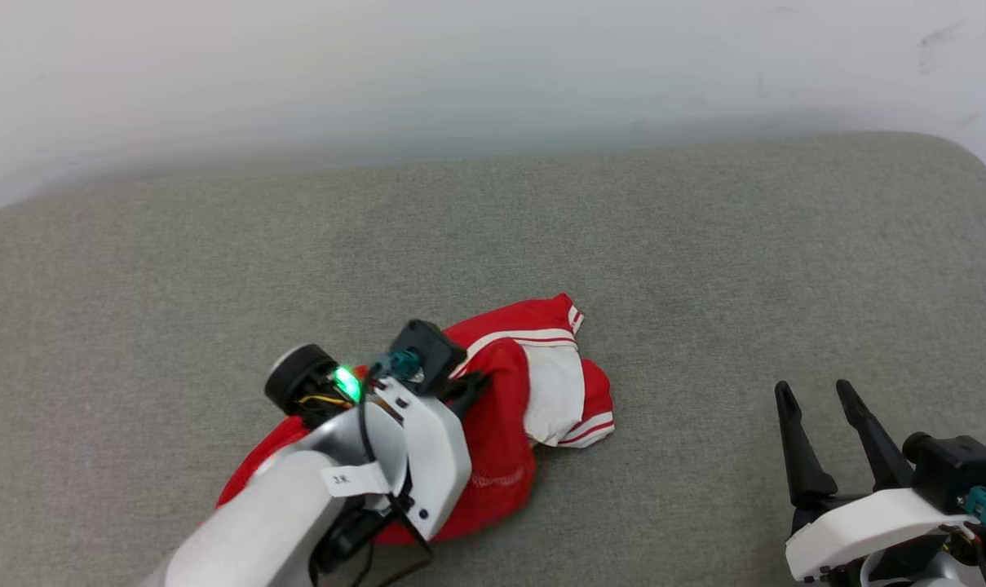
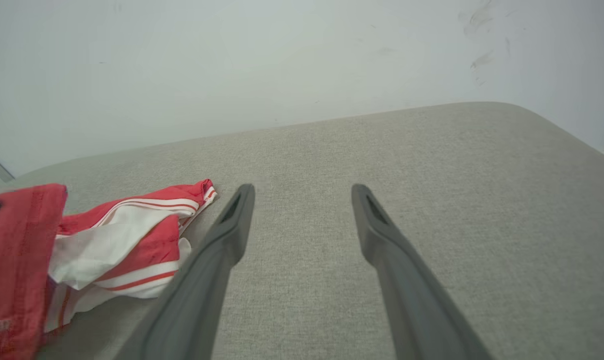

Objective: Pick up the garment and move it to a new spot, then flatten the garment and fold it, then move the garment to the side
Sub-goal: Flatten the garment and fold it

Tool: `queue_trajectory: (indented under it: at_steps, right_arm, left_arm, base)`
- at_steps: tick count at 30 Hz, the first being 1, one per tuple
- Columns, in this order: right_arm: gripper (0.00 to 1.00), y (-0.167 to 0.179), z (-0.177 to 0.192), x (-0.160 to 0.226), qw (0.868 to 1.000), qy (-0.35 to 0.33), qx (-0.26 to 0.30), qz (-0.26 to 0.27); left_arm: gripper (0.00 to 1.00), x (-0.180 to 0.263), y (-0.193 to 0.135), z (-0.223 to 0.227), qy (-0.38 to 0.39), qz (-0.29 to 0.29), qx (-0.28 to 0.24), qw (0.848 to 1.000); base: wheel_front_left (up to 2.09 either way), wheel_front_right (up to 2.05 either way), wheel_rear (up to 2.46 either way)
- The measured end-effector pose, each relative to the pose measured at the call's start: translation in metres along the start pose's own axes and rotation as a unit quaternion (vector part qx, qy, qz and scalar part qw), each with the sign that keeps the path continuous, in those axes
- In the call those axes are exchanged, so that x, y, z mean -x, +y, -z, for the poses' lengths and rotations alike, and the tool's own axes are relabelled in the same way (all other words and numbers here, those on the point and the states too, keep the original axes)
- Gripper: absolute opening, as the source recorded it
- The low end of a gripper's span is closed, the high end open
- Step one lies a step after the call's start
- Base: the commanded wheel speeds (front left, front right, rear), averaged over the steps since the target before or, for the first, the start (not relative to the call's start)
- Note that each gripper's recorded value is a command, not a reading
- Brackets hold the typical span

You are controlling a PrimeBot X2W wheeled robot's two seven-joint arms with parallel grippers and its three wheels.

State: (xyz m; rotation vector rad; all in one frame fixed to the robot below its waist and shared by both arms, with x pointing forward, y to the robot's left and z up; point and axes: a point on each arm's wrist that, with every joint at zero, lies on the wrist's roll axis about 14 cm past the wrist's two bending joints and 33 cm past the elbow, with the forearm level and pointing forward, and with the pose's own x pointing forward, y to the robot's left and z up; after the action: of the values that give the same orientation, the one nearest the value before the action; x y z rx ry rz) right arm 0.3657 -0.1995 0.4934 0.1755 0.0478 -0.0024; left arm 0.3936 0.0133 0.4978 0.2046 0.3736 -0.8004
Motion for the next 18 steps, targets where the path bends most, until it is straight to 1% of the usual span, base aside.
queue_trajectory:
  at_steps: [4,7,8,9,12,13,14,18]
  right_arm:
    - [1.0,0.006,-0.003,-0.003,1.0,-0.005,0.0,-0.01]
    - [1.0,0.01,-0.005,-0.006,1.0,-0.008,0.0,-0.017]
    - [1.0,0.01,-0.005,-0.006,1.0,-0.008,0.0,-0.017]
    - [1.0,0.013,-0.006,-0.006,1.0,-0.008,0.0,-0.02]
    - [1.0,0.016,-0.006,-0.007,1.0,-0.007,0.0,-0.025]
    - [1.0,0.017,-0.003,-0.006,1.0,-0.002,0.0,-0.027]
    - [1.0,0.017,-0.003,-0.006,1.0,-0.002,0.0,-0.027]
    - [1.0,0.02,-0.003,-0.009,1.0,-0.001,0.0,-0.031]
  left_arm:
    - [0.0,0.025,0.042,-0.012,-0.033,-0.079,0.008,0.996]
    - [0.0,0.053,0.077,-0.004,-0.041,-0.151,0.039,0.987]
    - [0.0,0.053,0.077,-0.004,-0.041,-0.151,0.039,0.987]
    - [0.0,0.064,0.088,0.002,-0.038,-0.175,0.05,0.983]
    - [0.0,0.094,0.112,0.024,-0.03,-0.238,0.092,0.967]
    - [0.0,0.113,0.122,0.043,-0.022,-0.276,0.126,0.952]
    - [0.0,0.113,0.122,0.043,-0.022,-0.276,0.126,0.952]
    - [0.0,0.151,0.134,0.095,0.006,-0.348,0.204,0.915]
  base:
    - [0.0,0.0,0.0]
    - [0.0,0.0,0.0]
    - [0.0,0.0,0.0]
    - [0.0,0.0,0.0]
    - [0.0,0.0,0.0]
    - [0.0,0.0,0.0]
    - [0.0,0.0,0.0]
    - [0.0,0.0,0.0]
